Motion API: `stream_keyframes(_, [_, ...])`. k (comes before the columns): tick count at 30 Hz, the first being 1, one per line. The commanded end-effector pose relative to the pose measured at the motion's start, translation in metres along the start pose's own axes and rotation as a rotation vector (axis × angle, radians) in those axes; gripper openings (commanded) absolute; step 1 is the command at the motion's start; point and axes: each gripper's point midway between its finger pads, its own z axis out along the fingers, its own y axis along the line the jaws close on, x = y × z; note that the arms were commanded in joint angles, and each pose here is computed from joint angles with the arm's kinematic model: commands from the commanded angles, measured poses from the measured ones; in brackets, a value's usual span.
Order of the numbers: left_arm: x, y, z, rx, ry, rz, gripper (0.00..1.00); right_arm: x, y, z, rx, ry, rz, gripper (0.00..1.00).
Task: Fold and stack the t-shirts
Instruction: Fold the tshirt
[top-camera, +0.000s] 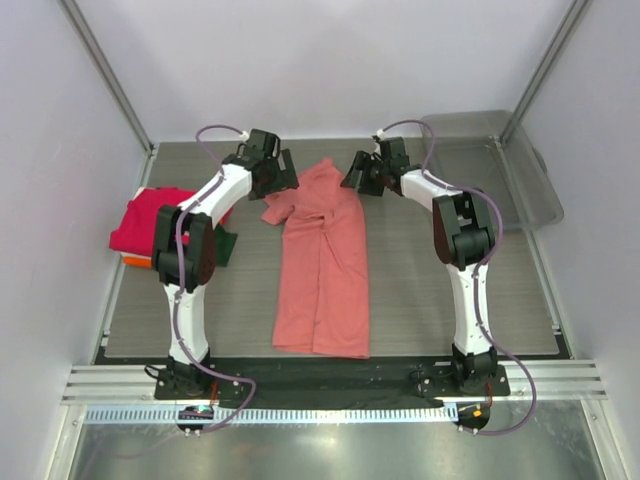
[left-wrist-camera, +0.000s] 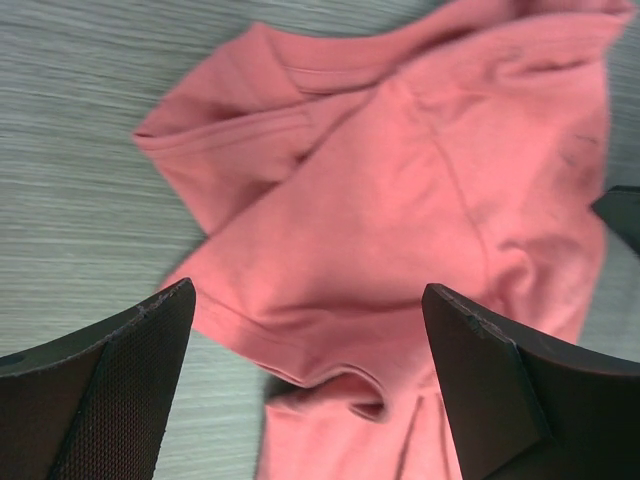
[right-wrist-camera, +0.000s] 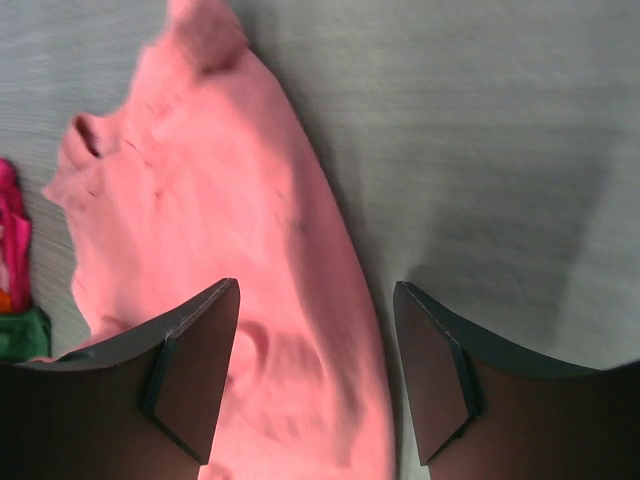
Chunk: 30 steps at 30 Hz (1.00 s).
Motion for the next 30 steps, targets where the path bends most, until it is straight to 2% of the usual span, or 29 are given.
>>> stream_keyframes(1, [-0.018,0.01,0.008,-0.012,-0.036,-0.02,0.96,-0.021,0.017,0.008,-0.092,-0.024,-0.056,0.69])
stream_keyframes(8, [-0.015,0.029,0.046,-0.03,0.006,-0.085,0.94,-0.024,0.008,0.036,-0.092,-0.019,-0.045,0.64])
stream_keyframes(11, [-0.011,0.031,0.06,-0.018,0.025,-0.102,0.91,-0.025,0.006,0.043,-0.1,-0.019,-0.042,0.53])
stream_keyframes(12, [-0.017,0.03,0.063,-0.012,0.014,-0.106,0.9,-0.028,0.01,0.045,-0.115,-0.028,-0.045,0.47])
stream_keyframes(17, [-0.014,0.032,0.093,0.02,0.055,-0.152,0.81,-0.027,0.011,0.056,-0.149,-0.033,-0.021,0.33])
stream_keyframes(18, [-0.015,0.031,0.096,0.028,0.055,-0.156,0.8,-0.032,0.011,0.057,-0.148,-0.048,-0.022,0.24])
stream_keyframes(21, [-0.026,0.026,0.111,0.061,0.03,-0.165,0.79,-0.046,0.005,0.056,-0.141,-0.101,0.013,0.08])
stream_keyframes(23, [-0.041,0.014,0.117,0.126,0.003,-0.191,0.77,-0.062,-0.007,0.051,-0.139,-0.151,0.085,0.01])
stream_keyframes(24, [-0.038,0.016,0.13,0.147,0.017,-0.215,0.77,-0.07,-0.011,0.047,-0.149,-0.189,0.101,0.01])
stream_keyframes(25, [-0.05,-0.001,0.13,0.255,-0.003,-0.23,0.76,-0.075,-0.016,0.045,-0.142,-0.208,0.144,0.01])
stream_keyframes(28, [-0.067,-0.015,0.146,0.399,-0.026,-0.34,0.77,-0.09,-0.046,0.033,-0.062,-0.277,0.175,0.01])
stream_keyframes(30, [-0.088,-0.027,0.138,0.448,-0.073,-0.332,0.81,-0.097,-0.056,0.026,-0.031,-0.309,0.187,0.01])
